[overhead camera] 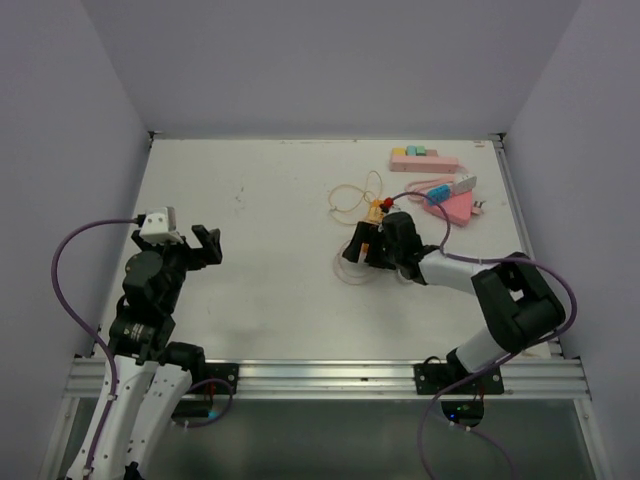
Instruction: Pull the plug off the socket
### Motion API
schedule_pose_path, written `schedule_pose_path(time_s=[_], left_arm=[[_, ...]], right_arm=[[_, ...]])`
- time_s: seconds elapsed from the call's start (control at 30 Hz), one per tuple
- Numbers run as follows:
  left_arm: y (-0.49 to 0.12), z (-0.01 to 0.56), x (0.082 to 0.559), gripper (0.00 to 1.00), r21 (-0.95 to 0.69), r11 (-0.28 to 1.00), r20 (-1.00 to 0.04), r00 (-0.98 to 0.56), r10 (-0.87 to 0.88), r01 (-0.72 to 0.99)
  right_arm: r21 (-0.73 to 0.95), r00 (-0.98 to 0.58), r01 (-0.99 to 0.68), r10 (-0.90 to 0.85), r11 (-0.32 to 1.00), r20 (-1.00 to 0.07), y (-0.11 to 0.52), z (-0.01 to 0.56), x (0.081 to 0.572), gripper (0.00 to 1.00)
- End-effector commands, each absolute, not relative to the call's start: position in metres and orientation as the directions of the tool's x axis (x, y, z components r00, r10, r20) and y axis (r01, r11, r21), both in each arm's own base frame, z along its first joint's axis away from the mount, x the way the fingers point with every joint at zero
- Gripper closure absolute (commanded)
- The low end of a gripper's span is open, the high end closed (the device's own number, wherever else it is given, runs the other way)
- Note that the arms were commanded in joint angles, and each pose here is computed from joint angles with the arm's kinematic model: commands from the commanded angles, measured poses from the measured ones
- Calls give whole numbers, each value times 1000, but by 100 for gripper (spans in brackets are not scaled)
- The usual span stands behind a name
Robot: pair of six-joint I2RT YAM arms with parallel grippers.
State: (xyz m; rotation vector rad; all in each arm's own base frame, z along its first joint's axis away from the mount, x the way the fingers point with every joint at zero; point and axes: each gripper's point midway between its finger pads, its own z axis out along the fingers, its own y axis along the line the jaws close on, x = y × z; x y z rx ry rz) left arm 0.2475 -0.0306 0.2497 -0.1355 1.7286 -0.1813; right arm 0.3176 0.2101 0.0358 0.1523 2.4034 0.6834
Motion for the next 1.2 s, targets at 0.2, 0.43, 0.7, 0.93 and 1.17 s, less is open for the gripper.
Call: schedule_pose_path(time_s=[0.2, 0.43, 0.7, 0.93, 1.17], left_arm=[[-31, 262, 252, 0, -186, 982, -976, -119, -181, 25], [-30, 260, 253, 0, -184, 983, -976, -123, -180, 18], [-39, 257, 255, 0, -194, 979, -973, -141, -184, 58], [-55, 245, 259, 0, -237, 965, -957, -201, -210, 117], [-77, 225, 263, 0, -287, 943, -899, -387, -205, 168]], right_arm=[[527, -864, -157, 142, 835, -483, 321, 27, 239, 10], [453, -824, -334, -23, 827, -566, 392, 59, 206, 6], [381, -776, -307, 3, 872, -631, 362, 101, 210, 1], [294, -693, -208, 72, 933, -717, 297, 123, 222, 10], [440, -715, -121, 229, 890, -661, 260, 131, 255, 27]])
